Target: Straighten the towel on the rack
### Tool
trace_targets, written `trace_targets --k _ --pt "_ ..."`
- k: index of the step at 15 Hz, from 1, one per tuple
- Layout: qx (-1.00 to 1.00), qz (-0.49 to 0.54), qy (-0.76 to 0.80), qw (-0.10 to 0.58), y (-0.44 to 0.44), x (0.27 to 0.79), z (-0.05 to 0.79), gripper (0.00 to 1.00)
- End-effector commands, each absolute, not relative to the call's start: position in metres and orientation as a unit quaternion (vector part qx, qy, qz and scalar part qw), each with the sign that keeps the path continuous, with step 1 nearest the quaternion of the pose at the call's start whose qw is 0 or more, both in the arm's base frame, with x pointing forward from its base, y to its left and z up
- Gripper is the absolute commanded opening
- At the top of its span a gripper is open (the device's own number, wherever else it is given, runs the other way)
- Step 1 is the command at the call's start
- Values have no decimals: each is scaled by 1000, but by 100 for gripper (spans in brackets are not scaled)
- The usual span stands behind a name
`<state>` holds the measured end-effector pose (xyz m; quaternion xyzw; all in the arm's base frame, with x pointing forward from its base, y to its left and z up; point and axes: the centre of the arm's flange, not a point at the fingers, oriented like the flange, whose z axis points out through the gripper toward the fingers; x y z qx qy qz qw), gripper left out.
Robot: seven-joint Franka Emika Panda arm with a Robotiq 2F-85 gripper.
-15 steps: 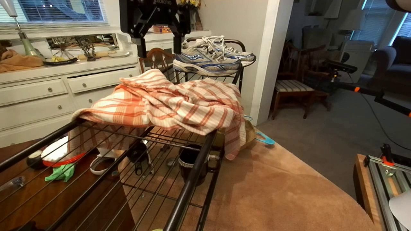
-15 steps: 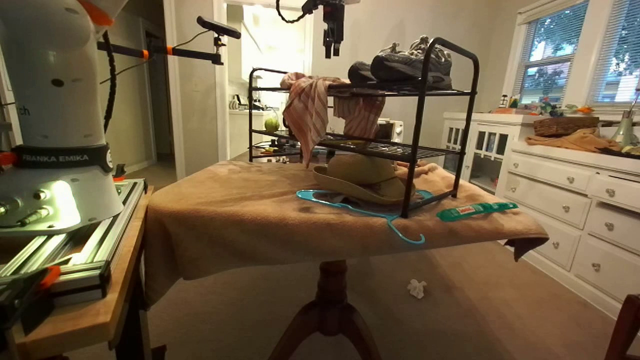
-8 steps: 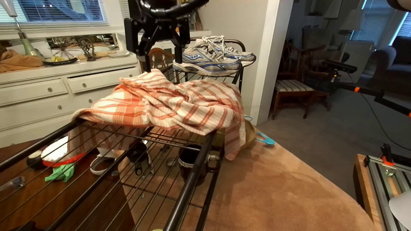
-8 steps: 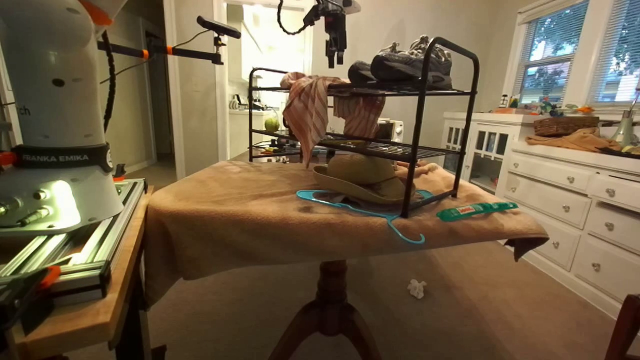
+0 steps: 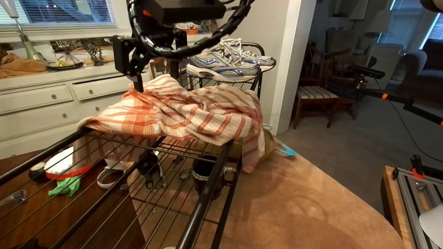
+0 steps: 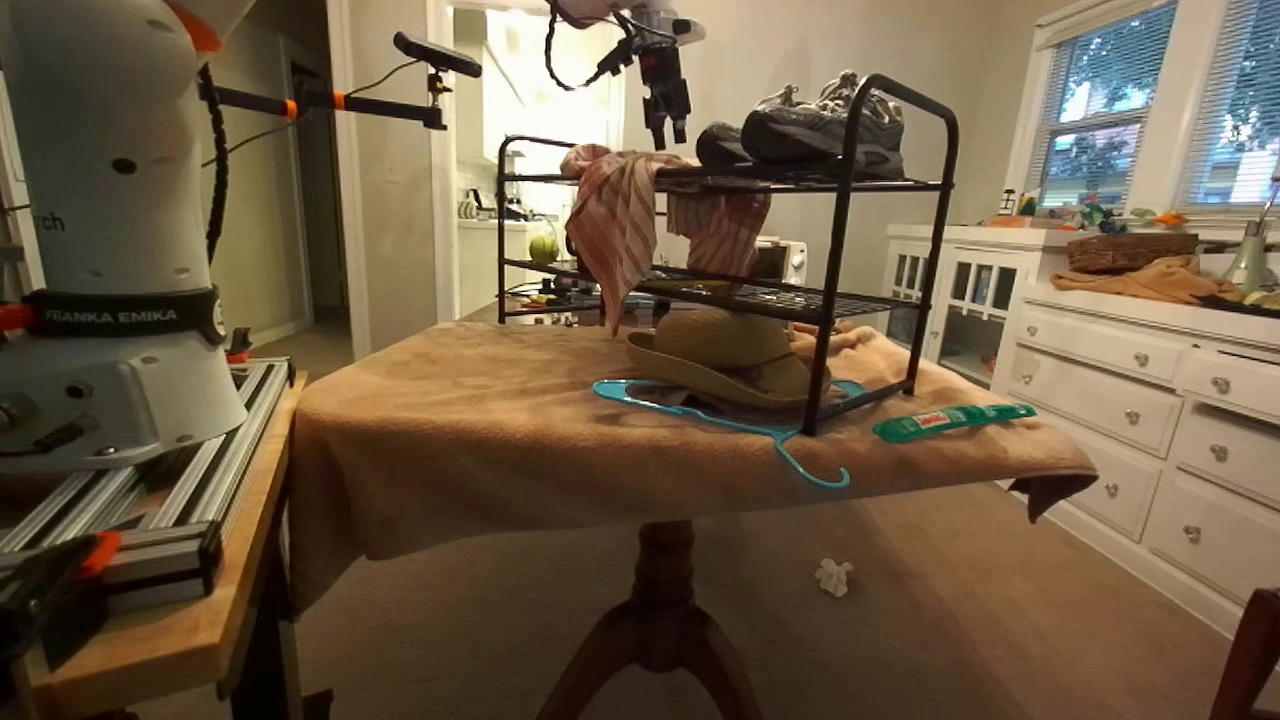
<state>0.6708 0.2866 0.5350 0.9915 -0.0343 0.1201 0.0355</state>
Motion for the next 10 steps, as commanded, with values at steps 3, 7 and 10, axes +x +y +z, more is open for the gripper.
trace_targets --k 3,7,10 --pt "985 149 -18 87 292 661 514 84" --pt "980 163 -10 117 294 661 503 73" --pt "971 191 -12 141 295 663 503 36"
